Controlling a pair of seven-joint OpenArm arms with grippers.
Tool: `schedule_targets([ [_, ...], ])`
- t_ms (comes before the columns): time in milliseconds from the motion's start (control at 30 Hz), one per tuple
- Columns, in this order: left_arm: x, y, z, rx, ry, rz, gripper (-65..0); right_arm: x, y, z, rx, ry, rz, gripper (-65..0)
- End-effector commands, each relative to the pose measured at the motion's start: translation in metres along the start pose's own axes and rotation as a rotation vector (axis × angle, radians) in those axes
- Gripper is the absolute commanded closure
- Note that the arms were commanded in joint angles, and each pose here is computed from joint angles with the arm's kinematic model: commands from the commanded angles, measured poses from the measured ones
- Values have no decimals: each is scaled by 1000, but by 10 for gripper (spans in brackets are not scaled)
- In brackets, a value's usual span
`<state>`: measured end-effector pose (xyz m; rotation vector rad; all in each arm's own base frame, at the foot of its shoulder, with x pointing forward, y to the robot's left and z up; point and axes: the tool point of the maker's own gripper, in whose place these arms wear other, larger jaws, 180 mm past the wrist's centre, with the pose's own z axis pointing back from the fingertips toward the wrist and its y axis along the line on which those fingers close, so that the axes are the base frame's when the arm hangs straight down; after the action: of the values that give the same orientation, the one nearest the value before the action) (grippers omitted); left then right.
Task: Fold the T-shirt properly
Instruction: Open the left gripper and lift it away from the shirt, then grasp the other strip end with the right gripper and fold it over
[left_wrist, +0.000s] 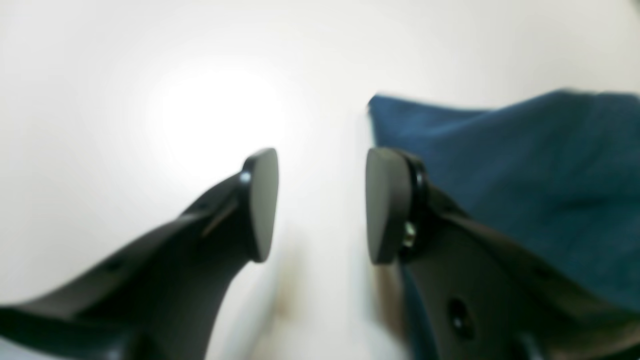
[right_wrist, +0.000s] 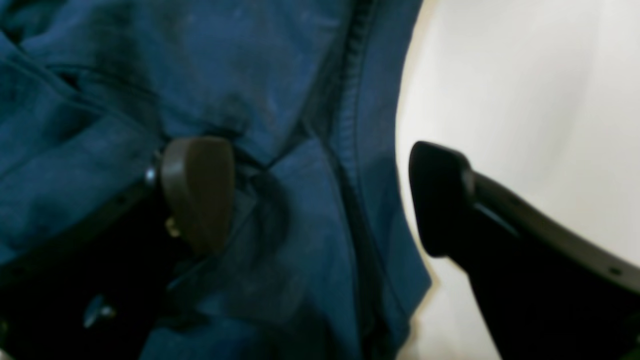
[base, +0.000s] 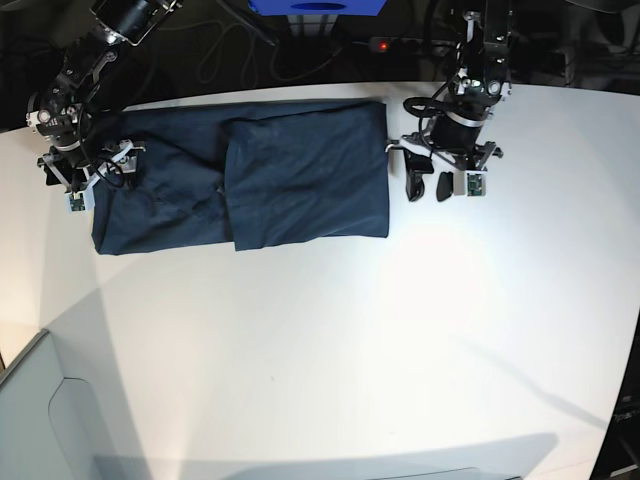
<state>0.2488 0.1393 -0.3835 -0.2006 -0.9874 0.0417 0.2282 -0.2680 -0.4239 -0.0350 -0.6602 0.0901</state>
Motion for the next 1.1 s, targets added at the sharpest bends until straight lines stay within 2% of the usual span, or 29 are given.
schedule_targets([
  [0,9,1,1,-1,-38,1,-274,-1,-1,0,0,22,20,-529],
  [100,2,3,0,5,-19,5,-274,-12,6,-9,32,52,-7,-498],
  [333,0,4,0,8,-14,7,-274,-25,14,-21,73,88,-42,-273],
  [533,0,4,0,8,-14,7,-274,-23,14,-21,73,83,-43,0],
  [667,1,3,-1,4,-17,7,-274,-15,11,-18,58,58,-30,-2],
  [900,-1,0,-3,1,-10,15,-274,26,7,9,-19,-56,31,-1],
  [1067,-13,-1,-11,-4,24,23,-274,53,36,22,16,-116,164,-1],
])
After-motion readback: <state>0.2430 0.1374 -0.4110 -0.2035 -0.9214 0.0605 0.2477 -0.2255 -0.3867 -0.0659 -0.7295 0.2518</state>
